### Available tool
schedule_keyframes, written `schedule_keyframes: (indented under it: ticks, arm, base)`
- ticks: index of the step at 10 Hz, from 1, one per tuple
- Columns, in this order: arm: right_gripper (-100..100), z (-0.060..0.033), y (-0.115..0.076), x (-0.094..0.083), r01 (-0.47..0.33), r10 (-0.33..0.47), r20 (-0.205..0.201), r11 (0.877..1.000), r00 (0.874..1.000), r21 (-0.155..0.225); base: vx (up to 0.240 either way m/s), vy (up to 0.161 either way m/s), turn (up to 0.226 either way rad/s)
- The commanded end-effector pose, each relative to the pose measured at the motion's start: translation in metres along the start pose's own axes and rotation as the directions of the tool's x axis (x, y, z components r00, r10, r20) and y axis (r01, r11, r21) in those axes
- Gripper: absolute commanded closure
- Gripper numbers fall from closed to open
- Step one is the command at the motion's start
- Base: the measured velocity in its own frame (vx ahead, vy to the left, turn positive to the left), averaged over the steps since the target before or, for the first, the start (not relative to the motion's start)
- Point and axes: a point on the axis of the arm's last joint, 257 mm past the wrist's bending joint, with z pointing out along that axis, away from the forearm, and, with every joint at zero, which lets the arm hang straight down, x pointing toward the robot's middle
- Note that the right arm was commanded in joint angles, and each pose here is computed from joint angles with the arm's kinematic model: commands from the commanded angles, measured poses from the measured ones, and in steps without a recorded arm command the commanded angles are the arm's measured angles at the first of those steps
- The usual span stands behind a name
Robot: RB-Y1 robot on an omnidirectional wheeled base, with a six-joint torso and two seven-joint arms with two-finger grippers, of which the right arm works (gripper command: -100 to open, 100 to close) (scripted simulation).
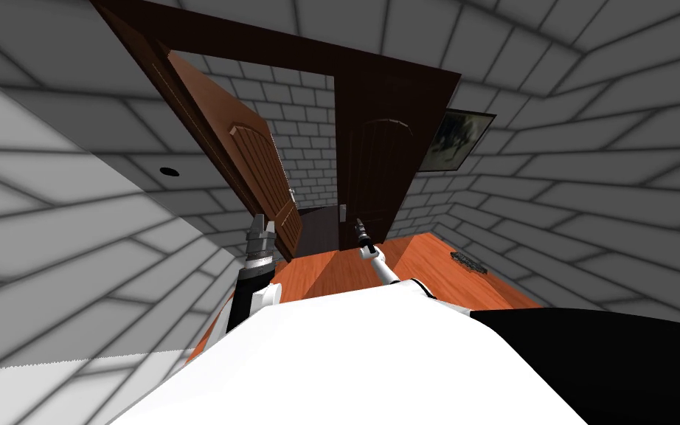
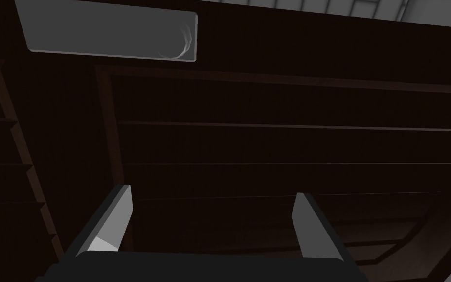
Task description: Push the door open
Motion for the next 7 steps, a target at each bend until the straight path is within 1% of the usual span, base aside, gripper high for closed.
schedule_keyframes:
  ticks: [1, 2, 3, 6, 7]
  arm:
    - [-100, 0.0025, -0.007, 0.003, -0.001, 0.001, -0.001, 1.000, 1.000, 0.017]
    - [-100, 0.0049, -0.010, 0.005, -0.002, 0.002, -0.002, 1.000, 1.000, 0.027]
    - [-100, 0.0049, -0.010, 0.005, -0.002, 0.002, -0.002, 1.000, 1.000, 0.027]
    - [-100, 0.0113, -0.020, 0.011, -0.004, 0.005, -0.006, 0.998, 1.000, 0.057]
    - [-100, 0.0113, -0.020, 0.011, -0.004, 0.005, -0.006, 0.998, 1.000, 0.057]
  base:
    - [0.057, 0.004, 0.015]
    - [0.069, 0.010, 0.038]
    - [0.057, 0.004, 0.009]
    - [0.080, 0.014, 0.023]
    - [0.068, 0.005, 0.008]
